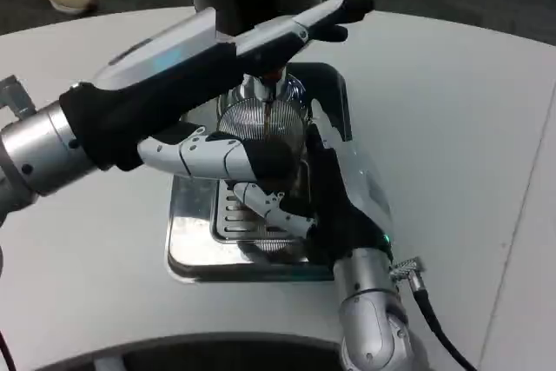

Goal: Grasp the cup under the faucet to collect the drink, then remove the cup.

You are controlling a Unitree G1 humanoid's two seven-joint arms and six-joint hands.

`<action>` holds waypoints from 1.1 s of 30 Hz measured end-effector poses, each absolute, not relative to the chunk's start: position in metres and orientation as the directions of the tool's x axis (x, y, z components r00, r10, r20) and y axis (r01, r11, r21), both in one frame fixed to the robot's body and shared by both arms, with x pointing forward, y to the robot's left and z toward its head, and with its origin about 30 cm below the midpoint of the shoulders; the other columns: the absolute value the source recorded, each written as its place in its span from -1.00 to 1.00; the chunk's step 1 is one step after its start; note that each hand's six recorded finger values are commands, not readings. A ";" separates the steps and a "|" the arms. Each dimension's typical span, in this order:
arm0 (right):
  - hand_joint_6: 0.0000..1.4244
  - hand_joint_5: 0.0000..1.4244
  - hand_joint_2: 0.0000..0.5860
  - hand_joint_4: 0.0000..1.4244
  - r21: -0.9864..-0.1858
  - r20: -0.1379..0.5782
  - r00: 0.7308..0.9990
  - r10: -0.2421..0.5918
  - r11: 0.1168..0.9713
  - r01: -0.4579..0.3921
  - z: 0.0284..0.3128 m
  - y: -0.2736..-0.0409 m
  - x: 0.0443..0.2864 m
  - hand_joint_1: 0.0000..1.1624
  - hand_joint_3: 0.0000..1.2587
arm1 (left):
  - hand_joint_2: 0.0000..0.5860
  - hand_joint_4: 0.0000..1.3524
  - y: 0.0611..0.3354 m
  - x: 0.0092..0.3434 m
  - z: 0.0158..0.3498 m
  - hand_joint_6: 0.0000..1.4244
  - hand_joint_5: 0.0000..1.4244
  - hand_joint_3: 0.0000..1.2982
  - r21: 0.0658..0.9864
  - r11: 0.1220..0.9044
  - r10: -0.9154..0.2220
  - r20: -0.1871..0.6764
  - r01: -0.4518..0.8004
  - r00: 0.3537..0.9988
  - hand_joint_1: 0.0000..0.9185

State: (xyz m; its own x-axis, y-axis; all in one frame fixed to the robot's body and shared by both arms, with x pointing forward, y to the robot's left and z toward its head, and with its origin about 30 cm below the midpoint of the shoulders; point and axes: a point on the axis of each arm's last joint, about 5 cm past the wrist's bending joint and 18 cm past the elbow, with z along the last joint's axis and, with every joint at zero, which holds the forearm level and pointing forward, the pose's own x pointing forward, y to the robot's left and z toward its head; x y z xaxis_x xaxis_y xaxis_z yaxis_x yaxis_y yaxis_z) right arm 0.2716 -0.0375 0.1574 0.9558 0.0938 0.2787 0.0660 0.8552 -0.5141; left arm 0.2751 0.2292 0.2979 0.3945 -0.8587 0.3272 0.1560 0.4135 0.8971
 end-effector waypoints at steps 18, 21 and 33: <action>-0.88 -1.00 -0.32 -1.00 -0.502 0.290 0.954 0.077 0.861 0.083 0.157 -0.036 0.273 0.07 -1.00 | -0.41 -1.00 0.232 0.277 0.297 -0.95 -0.86 -0.98 0.852 0.477 -0.841 0.372 0.215 0.393 -1.00; -0.88 -1.00 -0.32 -1.00 -0.502 0.291 0.953 0.078 0.861 0.083 0.157 -0.035 0.273 0.08 -1.00 | -0.35 -1.00 0.234 0.279 0.295 -0.94 -0.86 -0.98 0.813 0.525 -0.822 0.408 0.250 0.397 -1.00; -0.85 -1.00 -0.32 -1.00 -0.500 0.301 0.950 0.088 0.863 0.078 0.157 -0.034 0.272 0.08 -1.00 | -0.22 -1.00 0.244 0.282 0.285 -0.94 -0.87 -0.99 0.568 0.753 -0.658 0.645 0.333 0.389 -1.00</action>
